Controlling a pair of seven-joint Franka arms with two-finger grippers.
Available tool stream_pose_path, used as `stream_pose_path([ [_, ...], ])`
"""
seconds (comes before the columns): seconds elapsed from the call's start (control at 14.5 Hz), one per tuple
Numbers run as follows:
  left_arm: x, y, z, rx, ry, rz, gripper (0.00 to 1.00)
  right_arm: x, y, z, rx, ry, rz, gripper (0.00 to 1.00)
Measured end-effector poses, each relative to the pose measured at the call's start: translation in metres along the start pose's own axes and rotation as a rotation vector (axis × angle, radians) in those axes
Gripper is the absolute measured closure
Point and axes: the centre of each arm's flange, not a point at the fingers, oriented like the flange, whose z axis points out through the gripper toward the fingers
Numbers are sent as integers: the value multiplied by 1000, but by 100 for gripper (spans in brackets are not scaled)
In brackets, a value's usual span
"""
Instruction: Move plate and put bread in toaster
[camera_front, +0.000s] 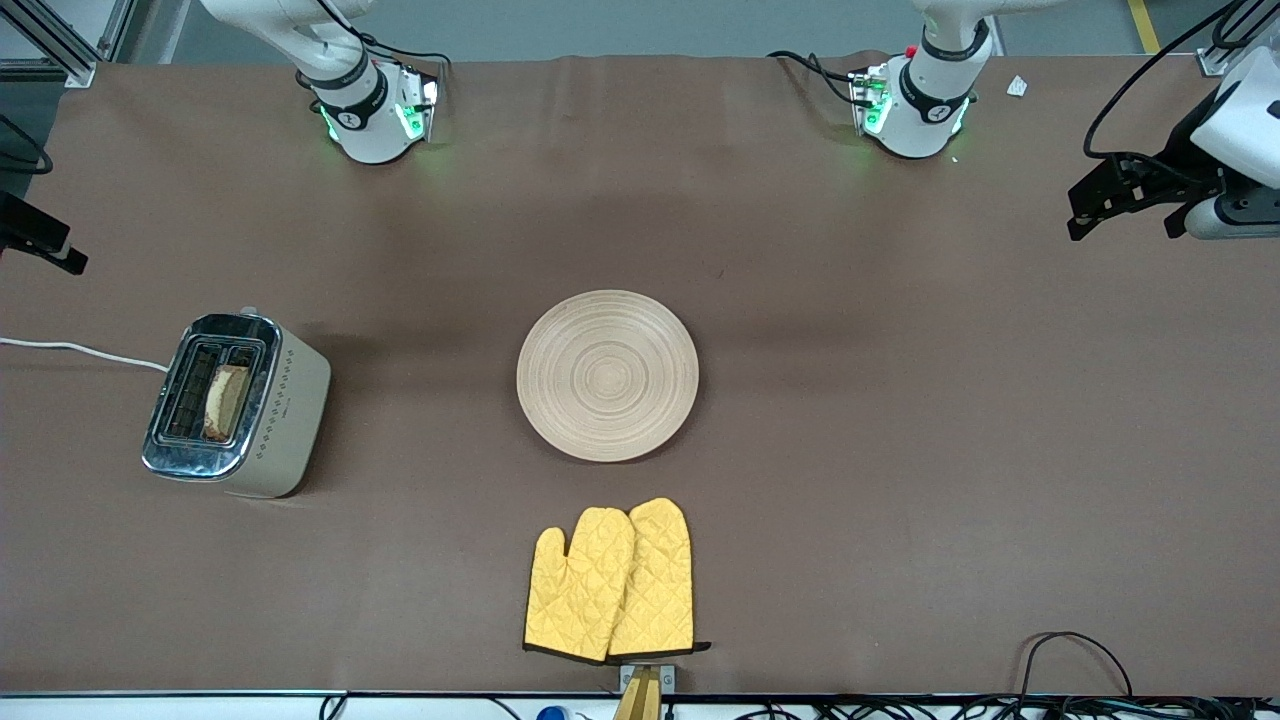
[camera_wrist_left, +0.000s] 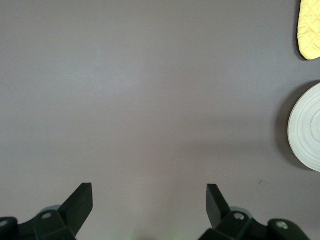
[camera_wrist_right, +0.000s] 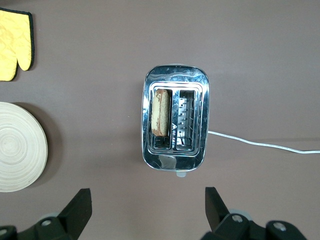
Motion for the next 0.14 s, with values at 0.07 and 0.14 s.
stream_pose_path([
  [0.07,0,0,0,0,0,0,0,0,0,0,0,-1,2,0],
  [0.14,0,1,0,0,-1,1,0,0,0,0,0,-2,3,0],
])
